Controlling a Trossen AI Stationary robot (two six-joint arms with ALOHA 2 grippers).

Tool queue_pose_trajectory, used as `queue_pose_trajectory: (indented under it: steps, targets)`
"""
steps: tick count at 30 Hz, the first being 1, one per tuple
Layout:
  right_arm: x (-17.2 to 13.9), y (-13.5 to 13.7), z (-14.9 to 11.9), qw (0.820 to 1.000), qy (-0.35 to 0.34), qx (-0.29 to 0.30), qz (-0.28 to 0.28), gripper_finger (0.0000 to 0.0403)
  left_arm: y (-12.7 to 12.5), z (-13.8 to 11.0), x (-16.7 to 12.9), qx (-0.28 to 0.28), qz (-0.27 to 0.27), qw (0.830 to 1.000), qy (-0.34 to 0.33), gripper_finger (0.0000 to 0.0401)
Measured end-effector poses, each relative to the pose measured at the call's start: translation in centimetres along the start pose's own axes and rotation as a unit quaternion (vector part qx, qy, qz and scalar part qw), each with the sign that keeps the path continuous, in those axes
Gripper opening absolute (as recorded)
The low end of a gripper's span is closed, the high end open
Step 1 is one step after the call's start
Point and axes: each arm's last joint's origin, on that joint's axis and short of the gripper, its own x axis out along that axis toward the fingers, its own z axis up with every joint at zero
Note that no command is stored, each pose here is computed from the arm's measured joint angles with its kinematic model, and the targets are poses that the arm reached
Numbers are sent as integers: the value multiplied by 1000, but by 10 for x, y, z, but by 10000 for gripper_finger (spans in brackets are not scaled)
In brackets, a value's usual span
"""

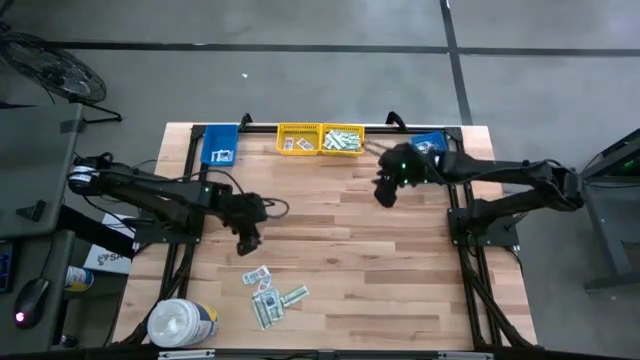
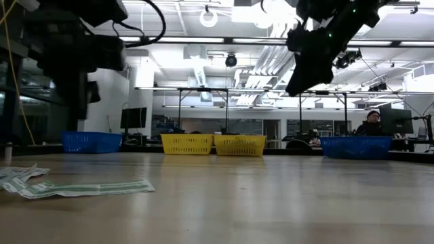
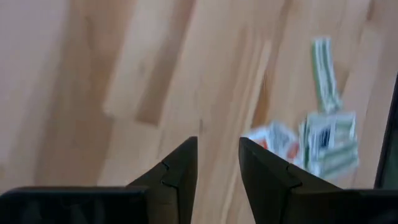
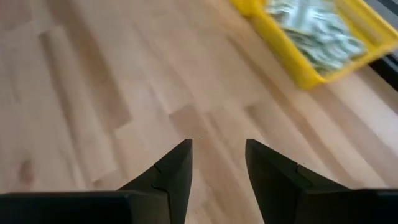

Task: Pick & Place First Aid Supplies
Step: Put the orange ointment pack into the left yellow bin

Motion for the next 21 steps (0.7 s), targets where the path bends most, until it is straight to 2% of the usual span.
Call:
queue_pose_trajectory:
  steps: [4, 9, 13, 18, 21]
  targets:
    - [-2, 22, -3, 999, -15, -33, 11, 142, -9, -11, 2, 7, -1, 999, 36, 117]
    - [-6, 41, -9, 998, -24, -52, 21, 142, -24, -20, 5, 4, -2, 999, 37, 117]
    - [-9, 53, -14, 998, -30, -61, 17, 142, -32, -27, 7, -26, 19, 999, 26, 117]
    - [-13, 66, -19, 997, -45, -65, 7, 142, -39, -33, 8, -78, 19, 996, 28, 117]
    - [-15, 74, -21, 996, -58, -69, 4, 142, -41, -34, 11, -79, 36, 996, 18, 117]
